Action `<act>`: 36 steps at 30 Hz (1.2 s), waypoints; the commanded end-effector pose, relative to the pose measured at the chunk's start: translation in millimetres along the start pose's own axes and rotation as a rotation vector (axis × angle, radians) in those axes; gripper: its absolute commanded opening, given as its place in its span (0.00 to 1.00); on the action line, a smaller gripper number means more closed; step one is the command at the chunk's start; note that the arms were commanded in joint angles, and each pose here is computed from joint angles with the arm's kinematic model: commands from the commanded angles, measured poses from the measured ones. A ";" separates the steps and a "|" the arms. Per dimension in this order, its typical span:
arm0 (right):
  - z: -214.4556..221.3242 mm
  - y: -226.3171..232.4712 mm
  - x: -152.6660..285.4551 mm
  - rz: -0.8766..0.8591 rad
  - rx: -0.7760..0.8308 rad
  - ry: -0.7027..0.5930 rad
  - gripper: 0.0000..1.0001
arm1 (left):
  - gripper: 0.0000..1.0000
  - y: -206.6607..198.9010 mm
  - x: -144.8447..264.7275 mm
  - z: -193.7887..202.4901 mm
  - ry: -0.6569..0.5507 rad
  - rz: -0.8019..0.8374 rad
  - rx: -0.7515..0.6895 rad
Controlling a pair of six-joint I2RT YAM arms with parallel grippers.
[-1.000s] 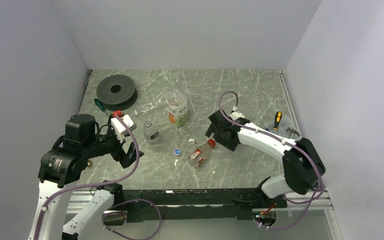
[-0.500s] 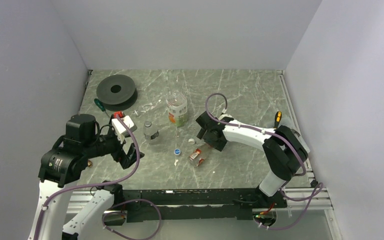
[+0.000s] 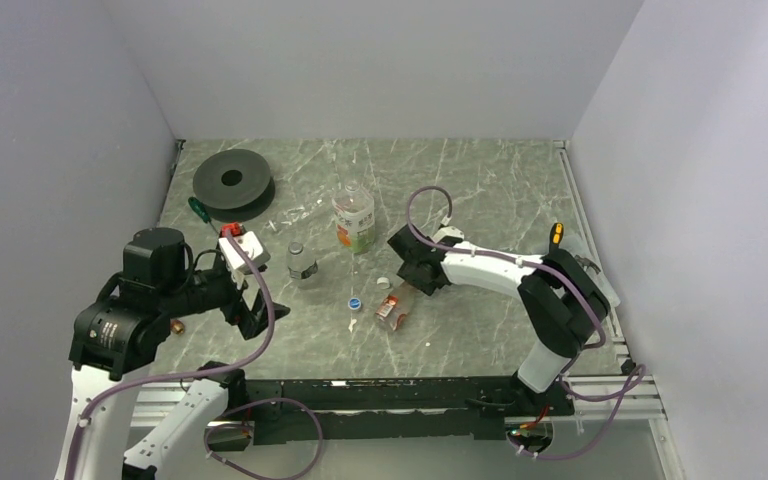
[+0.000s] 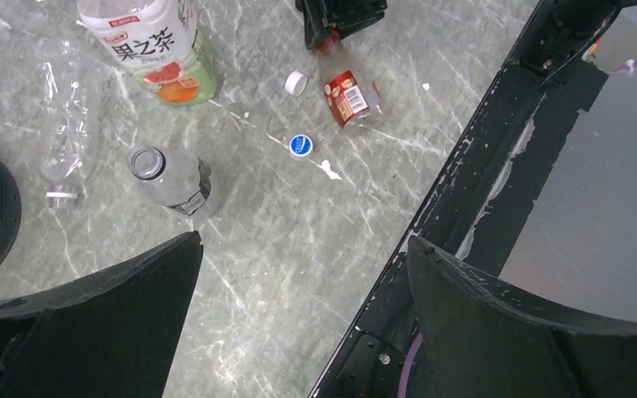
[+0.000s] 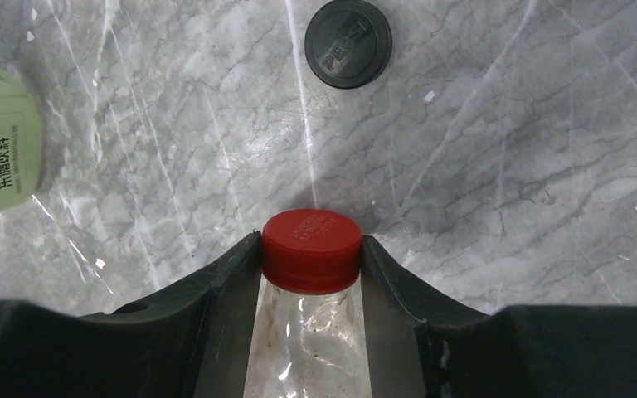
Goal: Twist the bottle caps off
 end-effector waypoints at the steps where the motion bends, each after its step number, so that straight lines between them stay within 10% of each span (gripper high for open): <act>1: 3.4 -2.4 -1.9 0.006 0.029 -0.043 0.32 | 0.99 -8.2 3.8 -13.6 -0.057 0.052 0.001; 21: -30.5 63.3 290.6 -0.666 0.209 -0.798 0.09 | 0.99 -12.6 -30.3 -47.2 -0.170 0.265 0.336; 36: -18.1 114.9 370.6 -0.864 0.265 -1.002 0.09 | 1.00 -28.3 -24.7 -31.6 -0.118 0.412 0.324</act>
Point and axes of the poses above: each gripper's point midway between its finger pads, its own x axis back along the fingers, its own y axis along the line the jaws close on, z = x × y, the point moved 8 cm from there along x, back along the fingers, and after that the axes turned 15 degrees about x, right-handed, at the moved point
